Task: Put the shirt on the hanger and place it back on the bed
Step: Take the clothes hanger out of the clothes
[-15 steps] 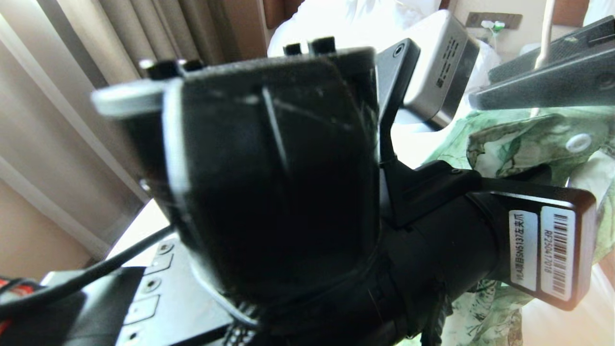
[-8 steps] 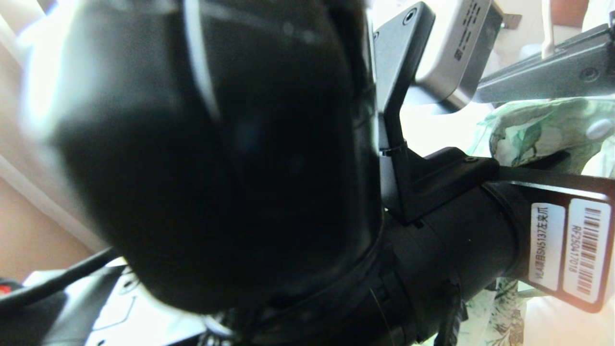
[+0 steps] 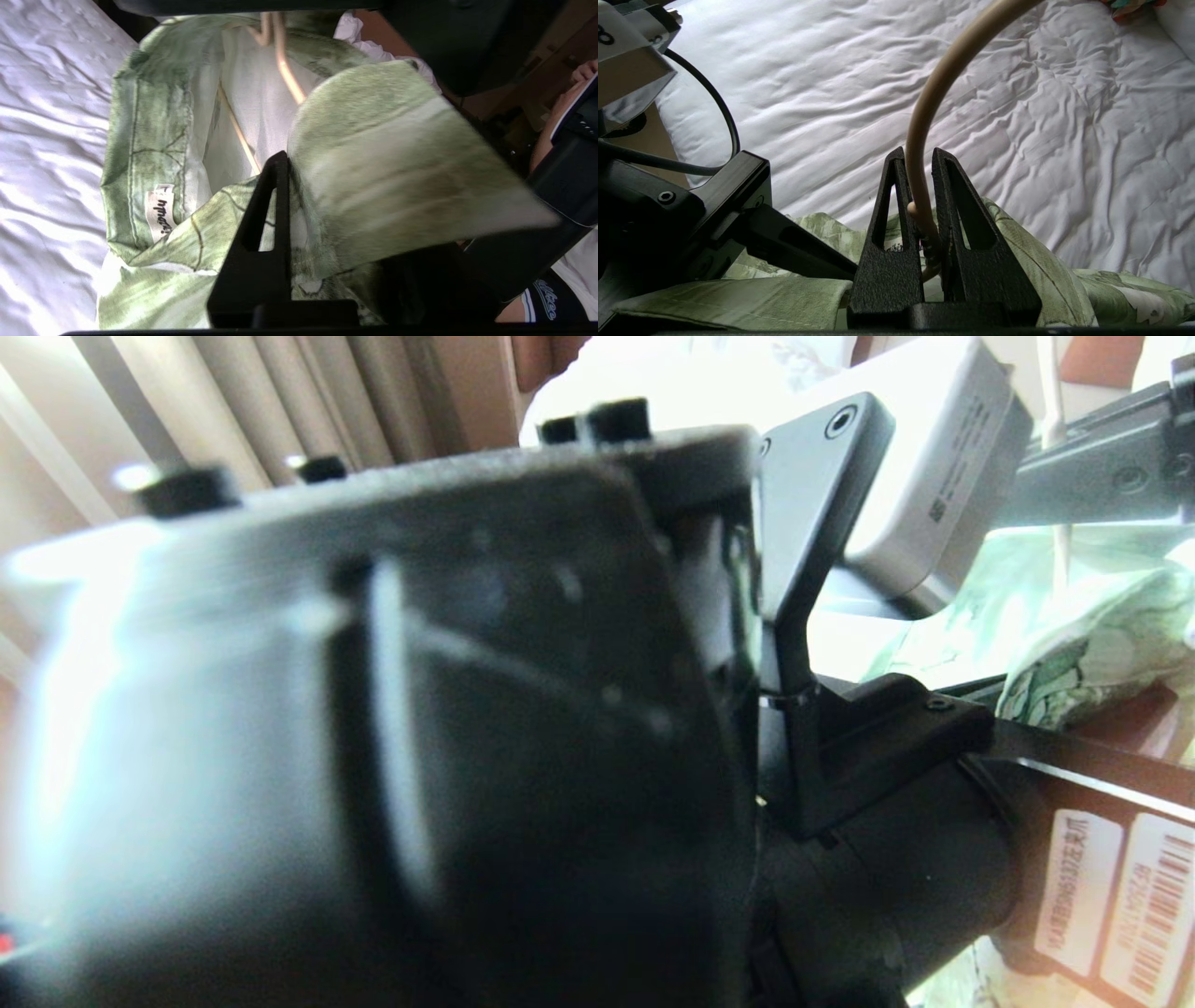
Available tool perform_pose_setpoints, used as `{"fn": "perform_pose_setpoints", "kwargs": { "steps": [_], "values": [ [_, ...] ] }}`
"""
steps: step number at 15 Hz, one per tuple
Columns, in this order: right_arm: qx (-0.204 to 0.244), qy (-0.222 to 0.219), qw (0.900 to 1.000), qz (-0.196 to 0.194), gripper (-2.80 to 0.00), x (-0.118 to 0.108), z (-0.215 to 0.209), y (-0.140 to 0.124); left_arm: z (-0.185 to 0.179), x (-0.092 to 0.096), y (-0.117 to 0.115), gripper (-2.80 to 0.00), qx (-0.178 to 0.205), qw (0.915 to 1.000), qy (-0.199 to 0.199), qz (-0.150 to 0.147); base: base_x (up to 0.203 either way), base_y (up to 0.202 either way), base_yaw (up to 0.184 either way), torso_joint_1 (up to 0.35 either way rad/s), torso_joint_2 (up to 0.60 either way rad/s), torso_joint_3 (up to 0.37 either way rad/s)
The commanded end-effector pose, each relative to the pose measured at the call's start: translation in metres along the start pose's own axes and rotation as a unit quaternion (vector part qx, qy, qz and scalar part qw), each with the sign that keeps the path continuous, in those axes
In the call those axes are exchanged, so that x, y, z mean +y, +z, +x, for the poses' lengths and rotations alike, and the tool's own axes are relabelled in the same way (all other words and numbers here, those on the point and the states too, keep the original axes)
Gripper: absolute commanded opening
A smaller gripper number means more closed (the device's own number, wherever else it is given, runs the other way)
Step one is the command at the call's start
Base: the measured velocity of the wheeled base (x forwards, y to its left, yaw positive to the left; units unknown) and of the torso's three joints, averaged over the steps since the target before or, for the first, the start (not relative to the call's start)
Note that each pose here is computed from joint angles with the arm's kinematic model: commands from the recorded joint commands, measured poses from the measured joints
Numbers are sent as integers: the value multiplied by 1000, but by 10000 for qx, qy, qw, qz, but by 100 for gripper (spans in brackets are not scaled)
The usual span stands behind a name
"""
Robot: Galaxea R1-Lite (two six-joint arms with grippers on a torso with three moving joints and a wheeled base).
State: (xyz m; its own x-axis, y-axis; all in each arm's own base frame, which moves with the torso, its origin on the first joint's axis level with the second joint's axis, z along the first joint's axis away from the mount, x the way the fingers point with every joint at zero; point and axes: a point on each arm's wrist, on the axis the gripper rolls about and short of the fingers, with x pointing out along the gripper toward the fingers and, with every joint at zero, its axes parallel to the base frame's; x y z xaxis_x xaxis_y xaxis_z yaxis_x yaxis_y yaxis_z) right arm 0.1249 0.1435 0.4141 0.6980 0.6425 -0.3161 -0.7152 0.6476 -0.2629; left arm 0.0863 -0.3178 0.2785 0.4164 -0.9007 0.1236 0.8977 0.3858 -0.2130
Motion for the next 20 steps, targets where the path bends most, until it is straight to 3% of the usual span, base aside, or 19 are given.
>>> {"fn": "perform_pose_setpoints", "kwargs": {
  "steps": [1, 6, 13, 18, 20],
  "values": [
    [27, 13, 10000, -9, -280, 0, -1, -1, -4, 0, 5, 0, -93, 9999, 12, -40, 0, 0, 0, 0, 0, 0],
    [1, -1, 10000, 27, -280, -1, -4, -1, -21, 11, 16, 0, -173, 9997, 161, 15, 0, 0, 0, 0, 0, 0],
    [58, -99, 9999, 52, -280, -4, -7, -5, -39, 13, 28, 0, -319, 9992, 175, 157, 0, 0, 0, 0, 0, 0],
    [126, -322, 9994, 76, -280, -8, -8, -7, -66, 16, 20, 0, -152, 9996, 168, 180, 0, 0, 0, 0, 0, 0],
    [133, -398, 9991, 103, -280, -11, -8, -7, -80, 22, 39, 0, -465, 9984, 271, 168, 0, 0, 0, 0, 0, 0]
  ]
}}
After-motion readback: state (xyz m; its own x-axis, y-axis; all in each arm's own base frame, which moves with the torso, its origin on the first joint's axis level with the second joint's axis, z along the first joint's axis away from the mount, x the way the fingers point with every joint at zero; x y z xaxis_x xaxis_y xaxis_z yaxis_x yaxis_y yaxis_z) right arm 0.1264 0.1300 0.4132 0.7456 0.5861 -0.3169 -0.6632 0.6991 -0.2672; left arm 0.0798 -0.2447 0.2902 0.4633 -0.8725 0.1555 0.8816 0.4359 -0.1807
